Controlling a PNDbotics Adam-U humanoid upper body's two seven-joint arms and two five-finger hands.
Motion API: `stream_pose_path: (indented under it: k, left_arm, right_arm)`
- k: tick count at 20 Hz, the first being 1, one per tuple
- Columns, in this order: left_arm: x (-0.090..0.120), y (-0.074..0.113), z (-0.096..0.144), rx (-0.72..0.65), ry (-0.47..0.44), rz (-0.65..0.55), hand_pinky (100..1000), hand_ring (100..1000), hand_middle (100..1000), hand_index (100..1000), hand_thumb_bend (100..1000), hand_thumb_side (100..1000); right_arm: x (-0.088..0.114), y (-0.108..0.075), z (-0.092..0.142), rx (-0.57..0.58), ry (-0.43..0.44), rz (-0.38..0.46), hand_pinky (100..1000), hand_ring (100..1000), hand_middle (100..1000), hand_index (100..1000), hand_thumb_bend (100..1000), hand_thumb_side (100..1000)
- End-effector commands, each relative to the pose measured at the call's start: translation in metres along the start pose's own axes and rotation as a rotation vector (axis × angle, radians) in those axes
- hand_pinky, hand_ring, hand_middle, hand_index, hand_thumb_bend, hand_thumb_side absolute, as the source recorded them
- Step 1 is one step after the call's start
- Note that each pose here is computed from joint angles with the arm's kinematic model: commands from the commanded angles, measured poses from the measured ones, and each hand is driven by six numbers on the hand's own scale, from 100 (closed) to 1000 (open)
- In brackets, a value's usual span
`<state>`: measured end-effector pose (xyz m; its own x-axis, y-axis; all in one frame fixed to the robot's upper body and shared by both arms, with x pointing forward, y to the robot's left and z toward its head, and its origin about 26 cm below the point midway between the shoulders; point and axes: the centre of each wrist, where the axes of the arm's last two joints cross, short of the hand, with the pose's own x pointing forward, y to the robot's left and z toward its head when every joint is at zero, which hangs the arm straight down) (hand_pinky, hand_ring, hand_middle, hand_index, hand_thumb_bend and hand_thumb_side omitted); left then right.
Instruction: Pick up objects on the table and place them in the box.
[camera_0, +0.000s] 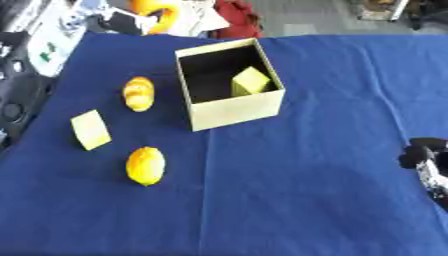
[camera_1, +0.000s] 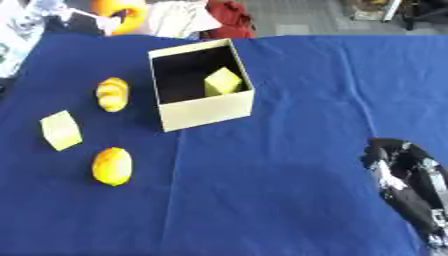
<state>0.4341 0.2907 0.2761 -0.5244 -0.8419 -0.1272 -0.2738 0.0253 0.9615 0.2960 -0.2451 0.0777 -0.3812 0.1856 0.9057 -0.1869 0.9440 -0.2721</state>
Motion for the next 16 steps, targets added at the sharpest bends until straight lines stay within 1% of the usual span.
stream_pose_path:
  k: [1, 2, 4, 6, 8, 9, 10, 11, 13, 14, 15, 16]
  left_arm:
    - [0.016, 0.004, -0.017, -0.016, -0.071, -0.017, 639, 442, 408, 583, 100, 185]
    - [0.020, 0.000, -0.021, -0.029, -0.085, -0.014, 641, 449, 417, 592, 100, 188]
    - [0.025, -0.010, -0.025, -0.065, -0.103, -0.015, 661, 488, 469, 647, 100, 195]
    - [0.026, -0.019, -0.026, -0.111, -0.109, -0.020, 691, 545, 540, 716, 100, 203]
    - [0.025, -0.028, -0.026, -0.164, -0.107, -0.030, 735, 626, 645, 811, 142, 208]
    - [0.024, -0.031, -0.025, -0.187, -0.105, -0.036, 766, 681, 707, 864, 193, 209]
    - [0.023, -0.033, -0.024, -0.212, -0.102, -0.044, 782, 710, 740, 890, 211, 208]
    - [0.022, -0.033, -0.023, -0.229, -0.099, -0.050, 792, 726, 756, 903, 207, 251]
    - [0.020, -0.032, -0.020, -0.235, -0.096, -0.052, 816, 766, 805, 926, 170, 439]
    - [0.019, -0.030, -0.019, -0.227, -0.098, -0.048, 826, 782, 824, 936, 169, 505]
    - [0.018, -0.028, -0.017, -0.219, -0.101, -0.044, 836, 797, 846, 949, 167, 566]
    - [0.018, -0.025, -0.015, -0.210, -0.107, -0.042, 842, 806, 859, 956, 159, 603]
  right_arm:
    - [0.005, -0.003, -0.004, 0.012, -0.020, 0.005, 642, 618, 590, 694, 100, 426]
    - [0.005, -0.003, -0.003, 0.013, -0.019, 0.004, 642, 618, 590, 694, 100, 429]
    - [0.005, -0.002, -0.004, 0.014, -0.020, 0.001, 642, 618, 590, 694, 100, 427]
    - [0.005, -0.002, -0.004, 0.013, -0.022, 0.000, 642, 618, 590, 694, 100, 428]
    - [0.005, -0.002, -0.004, 0.013, -0.021, 0.000, 642, 618, 590, 694, 100, 434]
    - [0.005, -0.002, -0.004, 0.012, -0.021, -0.001, 642, 618, 590, 694, 100, 433]
    - [0.006, -0.002, -0.004, 0.012, -0.021, -0.001, 642, 619, 590, 694, 100, 431]
    - [0.006, -0.002, -0.004, 0.011, -0.022, 0.000, 642, 619, 590, 694, 100, 429]
    - [0.006, -0.003, -0.004, 0.010, -0.023, 0.001, 642, 619, 591, 694, 100, 428]
    - [0.006, -0.002, -0.004, 0.010, -0.024, 0.001, 642, 619, 591, 694, 100, 429]
    - [0.006, -0.002, -0.004, 0.010, -0.025, 0.001, 643, 619, 591, 694, 100, 429]
    - [0.006, -0.003, -0.004, 0.010, -0.025, 0.002, 643, 619, 591, 694, 100, 425]
